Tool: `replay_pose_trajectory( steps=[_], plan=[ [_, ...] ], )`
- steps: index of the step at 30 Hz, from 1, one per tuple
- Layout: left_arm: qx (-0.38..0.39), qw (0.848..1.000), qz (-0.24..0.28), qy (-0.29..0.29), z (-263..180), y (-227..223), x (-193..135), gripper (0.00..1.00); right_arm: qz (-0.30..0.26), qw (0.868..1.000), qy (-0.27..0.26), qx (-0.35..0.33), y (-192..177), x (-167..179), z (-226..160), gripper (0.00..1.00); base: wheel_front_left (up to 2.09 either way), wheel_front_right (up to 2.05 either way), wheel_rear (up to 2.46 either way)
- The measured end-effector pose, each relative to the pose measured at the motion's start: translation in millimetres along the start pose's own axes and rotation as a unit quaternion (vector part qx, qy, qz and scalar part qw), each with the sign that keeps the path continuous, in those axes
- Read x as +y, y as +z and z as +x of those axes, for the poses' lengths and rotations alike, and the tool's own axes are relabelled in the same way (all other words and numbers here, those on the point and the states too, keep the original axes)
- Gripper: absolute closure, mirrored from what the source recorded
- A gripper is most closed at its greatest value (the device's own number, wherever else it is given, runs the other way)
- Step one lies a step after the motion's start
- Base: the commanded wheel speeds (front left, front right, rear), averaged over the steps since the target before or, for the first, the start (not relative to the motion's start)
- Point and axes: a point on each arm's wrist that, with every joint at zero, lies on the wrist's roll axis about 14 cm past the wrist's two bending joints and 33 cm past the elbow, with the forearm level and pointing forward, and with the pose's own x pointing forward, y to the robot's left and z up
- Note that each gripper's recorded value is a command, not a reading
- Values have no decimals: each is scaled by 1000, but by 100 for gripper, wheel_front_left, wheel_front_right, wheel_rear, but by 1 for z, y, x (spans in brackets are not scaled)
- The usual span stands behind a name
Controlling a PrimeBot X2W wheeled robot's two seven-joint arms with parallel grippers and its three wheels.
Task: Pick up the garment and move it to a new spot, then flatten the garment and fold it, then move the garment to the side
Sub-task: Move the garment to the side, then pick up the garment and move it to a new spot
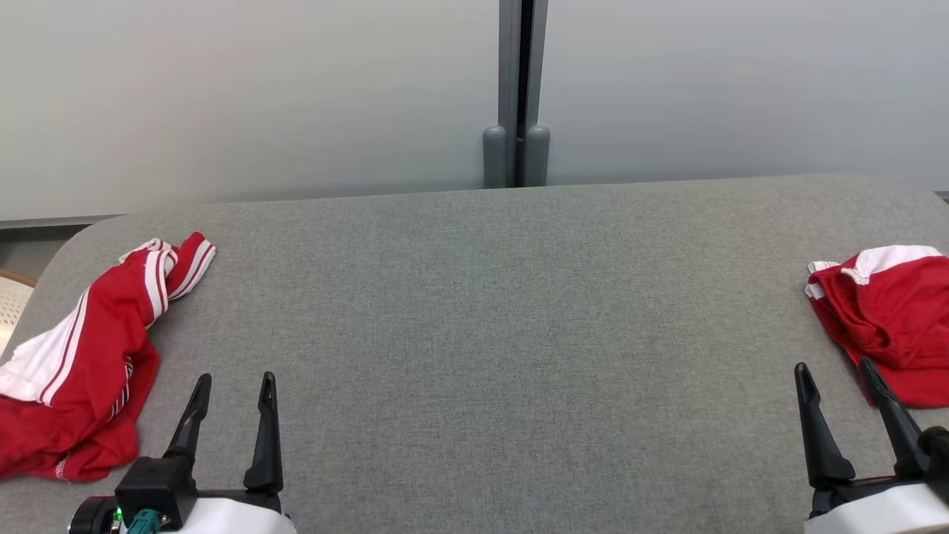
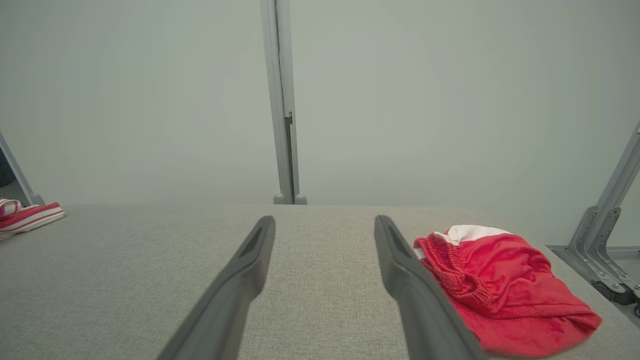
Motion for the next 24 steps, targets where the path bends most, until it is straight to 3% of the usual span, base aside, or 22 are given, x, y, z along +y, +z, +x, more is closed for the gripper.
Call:
replay_pose_trajectory(
  steps=[24],
  plan=[
    [-9, 1000, 5, 13, 2, 6, 10, 0, -2, 1000, 21, 0, 3, 11, 11, 0, 0, 0, 0]
  ],
)
